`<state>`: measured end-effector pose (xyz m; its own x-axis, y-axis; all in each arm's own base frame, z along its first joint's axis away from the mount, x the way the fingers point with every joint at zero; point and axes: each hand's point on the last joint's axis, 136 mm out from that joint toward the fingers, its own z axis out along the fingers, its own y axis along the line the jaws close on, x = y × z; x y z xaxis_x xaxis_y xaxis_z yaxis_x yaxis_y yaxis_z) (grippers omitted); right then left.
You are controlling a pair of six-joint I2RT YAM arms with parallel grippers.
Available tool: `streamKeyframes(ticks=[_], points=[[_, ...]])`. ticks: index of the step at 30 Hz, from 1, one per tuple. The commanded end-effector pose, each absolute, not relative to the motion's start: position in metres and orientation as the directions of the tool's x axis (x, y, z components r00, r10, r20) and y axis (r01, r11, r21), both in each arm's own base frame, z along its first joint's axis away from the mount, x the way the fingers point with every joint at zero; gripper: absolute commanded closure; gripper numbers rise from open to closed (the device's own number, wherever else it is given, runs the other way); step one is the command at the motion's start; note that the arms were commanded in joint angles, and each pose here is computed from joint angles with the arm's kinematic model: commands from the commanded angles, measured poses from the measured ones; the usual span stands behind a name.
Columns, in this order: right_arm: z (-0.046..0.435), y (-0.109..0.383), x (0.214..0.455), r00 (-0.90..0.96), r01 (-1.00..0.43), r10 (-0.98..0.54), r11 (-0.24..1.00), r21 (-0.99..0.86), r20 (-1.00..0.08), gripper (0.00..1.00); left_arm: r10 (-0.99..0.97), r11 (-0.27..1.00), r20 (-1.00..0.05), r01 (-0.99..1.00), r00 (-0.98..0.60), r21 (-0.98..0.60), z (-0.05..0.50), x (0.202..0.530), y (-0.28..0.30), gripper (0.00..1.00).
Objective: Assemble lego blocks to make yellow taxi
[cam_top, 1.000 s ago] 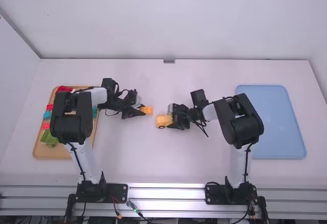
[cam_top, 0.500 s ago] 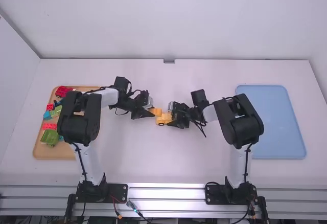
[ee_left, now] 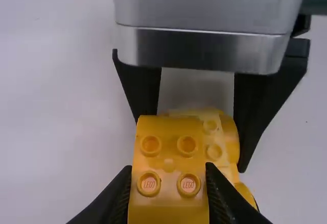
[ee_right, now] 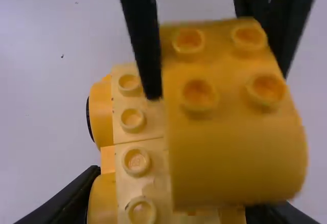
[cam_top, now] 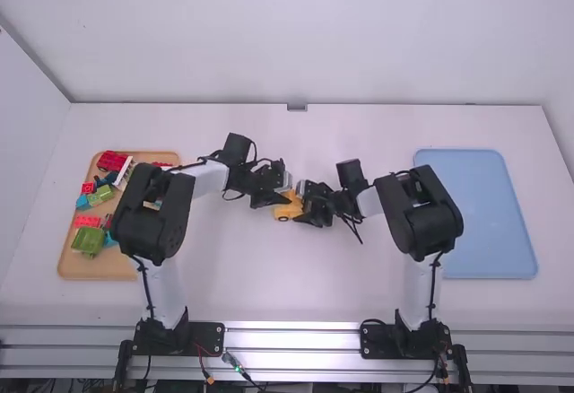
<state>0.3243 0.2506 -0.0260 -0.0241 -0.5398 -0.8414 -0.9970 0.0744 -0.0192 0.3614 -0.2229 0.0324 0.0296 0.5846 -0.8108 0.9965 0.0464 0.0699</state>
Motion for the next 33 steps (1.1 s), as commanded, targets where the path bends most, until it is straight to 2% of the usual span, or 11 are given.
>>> streamKeyframes(ticks=[1, 12, 33], points=[[-0.044, 0.243, 0.312, -0.092, -0.994, -0.573, 0.098, 0.044, -0.814, 0.56, 0.561, 0.069, -0.828, 0.997, -0.02, 0.023, 0.037, 0.35, -0.225, 0.98], [-0.045, 0.242, 0.312, -0.079, -0.996, -0.576, 0.087, 0.035, -0.813, 0.56, 0.501, 0.054, -0.862, 0.997, -0.073, -0.053, 0.044, 0.336, -0.231, 0.98], [-0.045, 0.245, 0.31, -0.074, -0.996, -0.578, 0.08, 0.034, -0.813, 0.56, 0.49, 0.099, -0.868, 0.994, -0.087, -0.043, 0.027, 0.329, -0.225, 0.98]])
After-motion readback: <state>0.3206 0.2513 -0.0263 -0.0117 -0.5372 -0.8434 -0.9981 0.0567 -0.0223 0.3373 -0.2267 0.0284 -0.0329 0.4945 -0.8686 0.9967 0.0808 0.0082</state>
